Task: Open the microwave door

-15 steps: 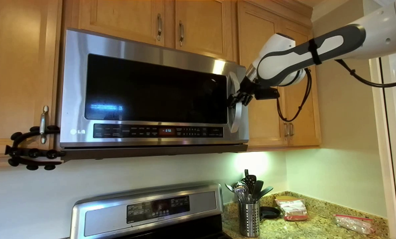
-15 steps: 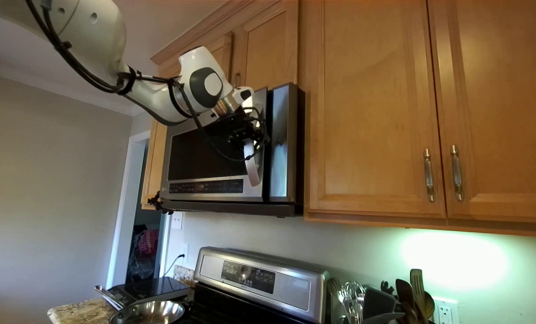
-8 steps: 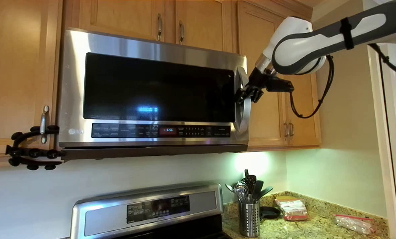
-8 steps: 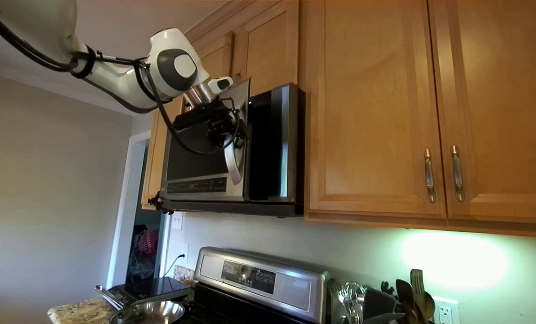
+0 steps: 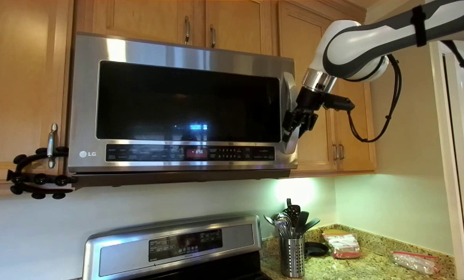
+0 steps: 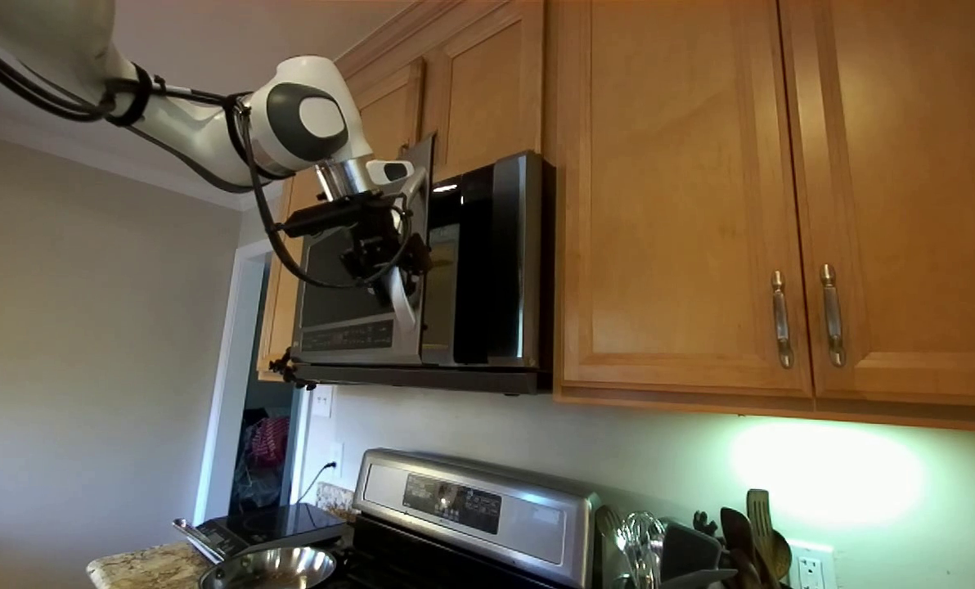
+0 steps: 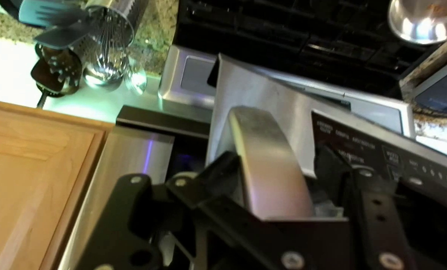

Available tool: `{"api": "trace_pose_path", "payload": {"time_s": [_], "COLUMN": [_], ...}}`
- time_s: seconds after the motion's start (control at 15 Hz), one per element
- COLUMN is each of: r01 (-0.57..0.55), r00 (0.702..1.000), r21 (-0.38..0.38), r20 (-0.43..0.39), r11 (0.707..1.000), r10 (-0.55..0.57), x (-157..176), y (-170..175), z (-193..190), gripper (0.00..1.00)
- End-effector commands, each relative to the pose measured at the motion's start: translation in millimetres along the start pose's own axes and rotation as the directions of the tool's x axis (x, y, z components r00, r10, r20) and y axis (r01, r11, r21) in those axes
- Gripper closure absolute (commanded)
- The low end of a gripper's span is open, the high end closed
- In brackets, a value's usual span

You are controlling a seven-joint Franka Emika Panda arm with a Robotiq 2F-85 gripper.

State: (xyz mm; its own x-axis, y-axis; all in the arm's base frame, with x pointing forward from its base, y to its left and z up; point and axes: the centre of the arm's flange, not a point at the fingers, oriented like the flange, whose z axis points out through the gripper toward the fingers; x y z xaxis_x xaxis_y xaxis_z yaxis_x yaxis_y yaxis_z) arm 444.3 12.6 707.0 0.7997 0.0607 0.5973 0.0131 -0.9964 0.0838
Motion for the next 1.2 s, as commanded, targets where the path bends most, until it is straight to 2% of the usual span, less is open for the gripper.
{"api": "trace_pose_path", "payload": {"time_s": [0.0,0.13,0.4,0.67,0.8,0.87,0.93,1.0,1.13], "r01": [0.024,-0.008,-0.084,-0.149,-0.159,-0.155,-0.134,-0.127,-0.126], "r00": [0.984,0.958,0.869,0.799,0.795,0.811,0.817,0.809,0.807], "r21": [0.086,0.122,0.158,0.17,0.156,0.15,0.097,0.141,0.138], "r20": [0.176,0.286,0.495,0.601,0.606,0.584,0.574,0.588,0.59], "r11": [0.996,0.992,0.984,0.974,0.975,0.977,0.986,0.982,0.982], "r10": [-0.039,-0.028,-0.005,0.017,0.033,0.039,0.055,0.02,0.021], "x": [-24,-37,-63,-84,-90,-89,-89,-83,-84], "y": [-17,-15,-12,-5,1,5,9,3,4], "z": [17,25,39,53,61,65,69,62,64], "gripper": [0.08,0.0,0.0,0.0,0.0,0.0,0.0,0.0,0.0]}}
